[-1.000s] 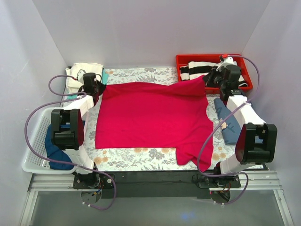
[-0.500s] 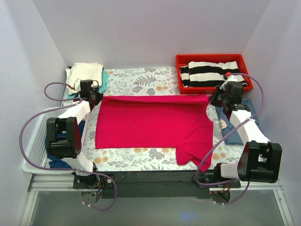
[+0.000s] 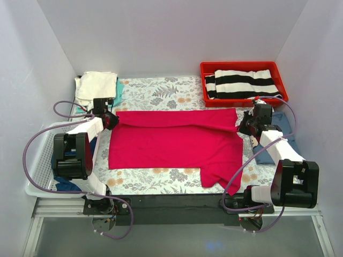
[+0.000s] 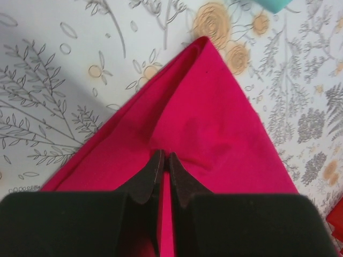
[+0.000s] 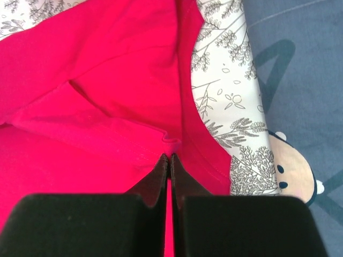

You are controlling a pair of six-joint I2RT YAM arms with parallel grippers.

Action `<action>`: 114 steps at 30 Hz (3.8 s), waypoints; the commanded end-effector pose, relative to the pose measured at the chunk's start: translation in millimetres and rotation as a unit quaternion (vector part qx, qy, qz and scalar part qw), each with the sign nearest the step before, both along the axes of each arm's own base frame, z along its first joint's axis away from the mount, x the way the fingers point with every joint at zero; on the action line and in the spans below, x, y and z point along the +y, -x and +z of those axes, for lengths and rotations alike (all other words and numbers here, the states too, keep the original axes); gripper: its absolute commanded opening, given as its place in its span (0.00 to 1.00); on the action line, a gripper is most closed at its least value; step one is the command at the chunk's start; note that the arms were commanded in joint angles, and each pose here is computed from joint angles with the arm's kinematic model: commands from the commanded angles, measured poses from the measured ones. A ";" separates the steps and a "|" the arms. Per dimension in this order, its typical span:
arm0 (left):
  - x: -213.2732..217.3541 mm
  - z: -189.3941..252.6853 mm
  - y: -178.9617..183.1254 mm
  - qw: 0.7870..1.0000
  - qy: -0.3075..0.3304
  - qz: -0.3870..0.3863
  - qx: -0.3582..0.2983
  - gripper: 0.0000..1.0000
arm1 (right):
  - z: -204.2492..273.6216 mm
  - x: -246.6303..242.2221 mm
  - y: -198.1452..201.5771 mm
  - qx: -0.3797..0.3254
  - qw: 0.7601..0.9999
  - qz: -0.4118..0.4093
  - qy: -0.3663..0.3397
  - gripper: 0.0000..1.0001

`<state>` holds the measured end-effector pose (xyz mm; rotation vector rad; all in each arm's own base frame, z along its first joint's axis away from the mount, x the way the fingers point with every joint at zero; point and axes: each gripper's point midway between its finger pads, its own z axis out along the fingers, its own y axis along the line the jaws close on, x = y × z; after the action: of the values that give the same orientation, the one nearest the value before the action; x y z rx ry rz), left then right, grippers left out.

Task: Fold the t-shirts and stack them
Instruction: Fold the flattened tshirt in 1/3 of the way

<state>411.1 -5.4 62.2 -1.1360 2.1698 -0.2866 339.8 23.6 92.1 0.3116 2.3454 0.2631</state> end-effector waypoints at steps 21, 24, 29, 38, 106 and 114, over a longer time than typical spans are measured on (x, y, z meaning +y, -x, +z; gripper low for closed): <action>-8.3 21.1 3.6 1.000 0.027 -0.003 0.010 0.36 | 18.1 33.1 -24.5 0.009 0.996 0.062 -0.066 0.35; 6.5 29.5 0.2 1.000 -0.010 0.018 0.006 0.36 | 17.8 42.9 -45.0 0.014 0.994 0.086 -0.068 0.29; 39.4 42.1 7.7 0.992 -0.072 0.098 0.011 0.36 | 19.9 76.6 -69.6 0.014 0.991 0.123 -0.050 0.29; 36.6 44.3 -10.1 0.993 -0.067 0.092 -0.002 0.34 | -0.1 113.7 -96.1 0.047 0.986 0.158 -0.039 0.30; 6.1 35.9 -18.5 0.999 -0.034 0.001 -0.014 0.31 | -34.0 179.8 81.9 0.144 0.953 0.263 0.043 0.27; -0.2 52.6 -24.9 0.998 -0.035 -0.029 -0.041 0.31 | -8.1 167.9 39.6 0.087 0.966 0.220 0.105 0.36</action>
<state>430.7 -1.0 84.7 -1.0862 2.1754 -0.2257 272.2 194.2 64.9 -0.3498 2.6499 0.2849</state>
